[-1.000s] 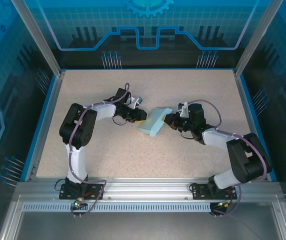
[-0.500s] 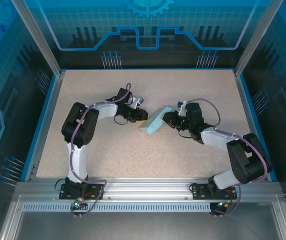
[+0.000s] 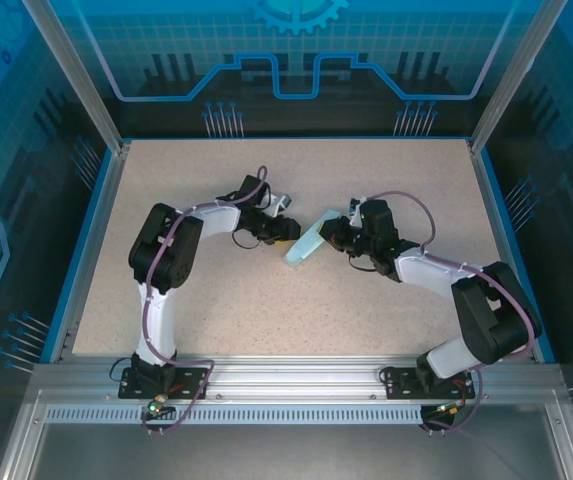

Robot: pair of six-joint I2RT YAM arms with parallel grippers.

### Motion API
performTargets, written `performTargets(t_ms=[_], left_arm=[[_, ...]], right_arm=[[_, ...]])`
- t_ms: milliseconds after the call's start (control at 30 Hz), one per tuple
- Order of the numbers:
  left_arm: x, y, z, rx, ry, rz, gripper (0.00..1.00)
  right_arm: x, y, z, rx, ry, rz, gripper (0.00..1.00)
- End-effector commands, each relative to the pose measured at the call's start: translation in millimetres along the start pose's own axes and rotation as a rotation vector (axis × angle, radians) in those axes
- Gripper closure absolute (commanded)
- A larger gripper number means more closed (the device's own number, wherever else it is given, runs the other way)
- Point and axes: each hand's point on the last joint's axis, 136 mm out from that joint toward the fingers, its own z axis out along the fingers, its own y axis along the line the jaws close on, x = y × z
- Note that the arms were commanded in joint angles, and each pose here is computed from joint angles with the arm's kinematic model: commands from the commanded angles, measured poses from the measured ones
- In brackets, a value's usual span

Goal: Fold the paper box

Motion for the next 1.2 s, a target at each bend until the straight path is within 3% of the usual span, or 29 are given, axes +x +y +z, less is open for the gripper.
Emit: performTargets(t_ms=[0, 133, 267, 433, 700, 867, 1033, 1167], left_arm=[[-14.7, -3.1, -12.3, -0.041, -0.046, 0.007, 0.50], [-30.1, -2.8, -43.1, -0.115, -0.159, 0.041, 0.45], [-28.8, -9.9, -83.0, -0.188, -0.315, 0.116, 0.33], [-5.6, -42.4, -114.9, -0.104, -0.457, 0.268, 0.22], [26.5, -83.2, -90.1, -0.144, -0.443, 0.634, 0.11], [25.3, -77.5, -70.3, -0.241, -0.417, 0.734, 0.10], [32.8, -73.1, -53.3, -0.246, -0.392, 0.801, 0.11], [35.8, -74.7, -46.5, -0.224, -0.407, 0.839, 0.19]], right_arm=[[14.7, -50.1, 6.4, 0.197, 0.027, -0.012, 0.91], [13.6, -49.3, 9.7, 0.202, 0.029, -0.017, 0.91], [11.1, -48.3, 11.7, 0.207, 0.029, -0.021, 0.92], [11.0, -45.9, 15.1, 0.205, 0.037, -0.023, 0.92], [11.1, -44.5, 20.9, 0.201, 0.046, -0.026, 0.92], [12.0, -43.7, 23.8, 0.196, 0.051, -0.026, 0.92], [12.8, -42.9, 23.7, 0.191, 0.050, -0.024, 0.92], [12.0, -42.5, 23.9, 0.190, 0.048, -0.024, 0.92]])
